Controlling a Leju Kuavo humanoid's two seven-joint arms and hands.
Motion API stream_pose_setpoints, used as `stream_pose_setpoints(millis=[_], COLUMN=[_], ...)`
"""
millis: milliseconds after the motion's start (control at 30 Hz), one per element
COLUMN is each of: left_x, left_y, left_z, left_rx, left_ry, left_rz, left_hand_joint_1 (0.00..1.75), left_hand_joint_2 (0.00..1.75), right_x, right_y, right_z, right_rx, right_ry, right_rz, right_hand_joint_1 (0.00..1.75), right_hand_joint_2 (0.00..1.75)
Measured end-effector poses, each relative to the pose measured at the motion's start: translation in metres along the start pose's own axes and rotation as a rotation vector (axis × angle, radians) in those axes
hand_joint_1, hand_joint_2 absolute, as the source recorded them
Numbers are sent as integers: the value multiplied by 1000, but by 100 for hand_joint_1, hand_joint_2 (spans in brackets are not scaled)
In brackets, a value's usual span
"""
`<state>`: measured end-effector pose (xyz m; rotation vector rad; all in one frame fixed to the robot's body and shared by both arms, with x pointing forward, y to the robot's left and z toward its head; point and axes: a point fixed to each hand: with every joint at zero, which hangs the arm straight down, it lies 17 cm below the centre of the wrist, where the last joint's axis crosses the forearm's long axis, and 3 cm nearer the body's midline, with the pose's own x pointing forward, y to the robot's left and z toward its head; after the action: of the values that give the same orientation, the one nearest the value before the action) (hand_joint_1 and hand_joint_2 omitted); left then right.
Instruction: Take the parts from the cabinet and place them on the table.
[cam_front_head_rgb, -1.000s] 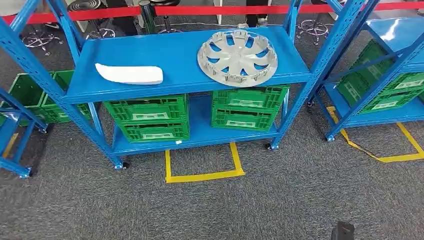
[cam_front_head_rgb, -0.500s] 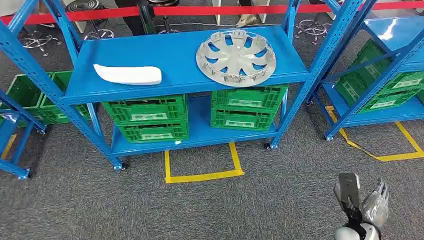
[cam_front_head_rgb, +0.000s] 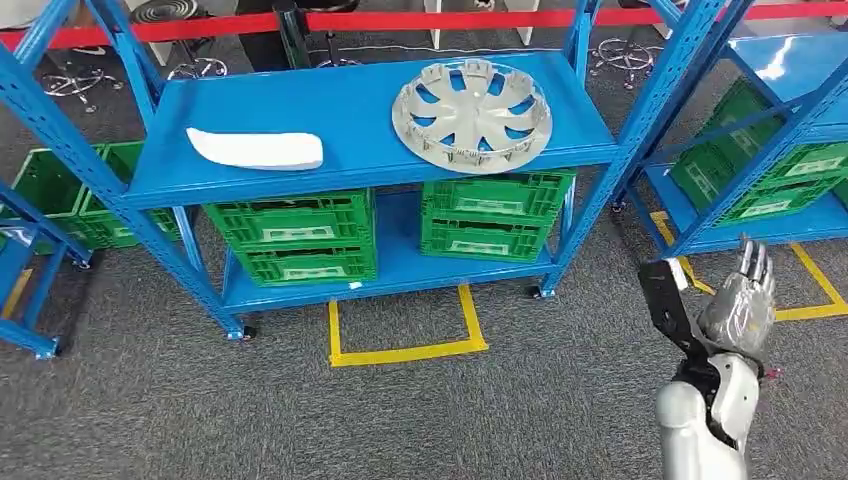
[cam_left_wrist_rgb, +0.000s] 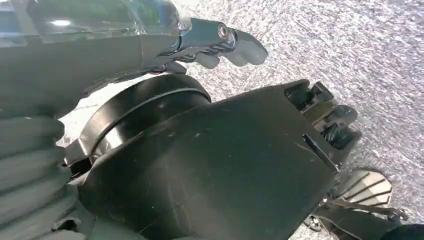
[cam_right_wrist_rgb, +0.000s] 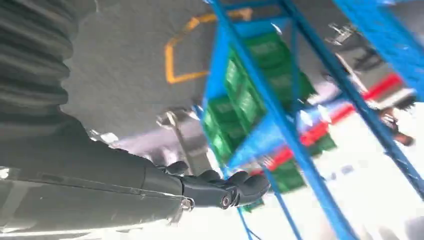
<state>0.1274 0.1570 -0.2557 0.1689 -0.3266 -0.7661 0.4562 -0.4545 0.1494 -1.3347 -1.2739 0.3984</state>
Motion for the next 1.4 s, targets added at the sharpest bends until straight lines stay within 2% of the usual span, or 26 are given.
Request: stream_pose_setpoints(millis=[200, 233, 500, 767, 933, 1067, 1300, 1333, 1367, 1400], left_x=[4, 5, 7, 12, 21, 30, 39, 39, 38, 37], left_y=[-2, -2, -1, -2, -5, -5, -2, -1, -1, 0], left_z=[1, 1, 0, 1, 2, 3, 4, 4, 4, 3], left_rx=[-1, -1, 1, 2, 1, 6, 18, 19, 20, 21], left_ry=[-21, -22, -40, -73, -110, -150, -187, -187, -185, -182], left_rz=[-6, -6, -8, -14, -15, -12, 2, 2, 3, 4], left_hand_joint_1=[0, 0, 0, 0, 0, 0, 0, 0, 0, 0], left_hand_joint_2=[175, 175, 175, 175, 175, 175, 175, 175, 175, 175], right_x=[67, 79, 168, 235, 259, 273, 281, 281, 280, 279], right_y=[-55, -64, -130, -187, -217, -220, -213, -212, -212, -212], right_z=[-19, -20, -8, 35, 73, 108, 139, 143, 146, 150], right_rx=[-132, -153, -320, -481, -576, -585, -502, -487, -478, -469], right_ry=[-141, -164, -345, -503, -593, -656, -685, -683, -681, -681], right_rz=[46, 50, 69, 49, 18, -59, -302, -344, -385, -416], right_hand_joint_1=[0, 0, 0, 0, 0, 0, 0, 0, 0, 0], right_hand_joint_2=[0, 175, 175, 175, 175, 175, 175, 0, 0, 175])
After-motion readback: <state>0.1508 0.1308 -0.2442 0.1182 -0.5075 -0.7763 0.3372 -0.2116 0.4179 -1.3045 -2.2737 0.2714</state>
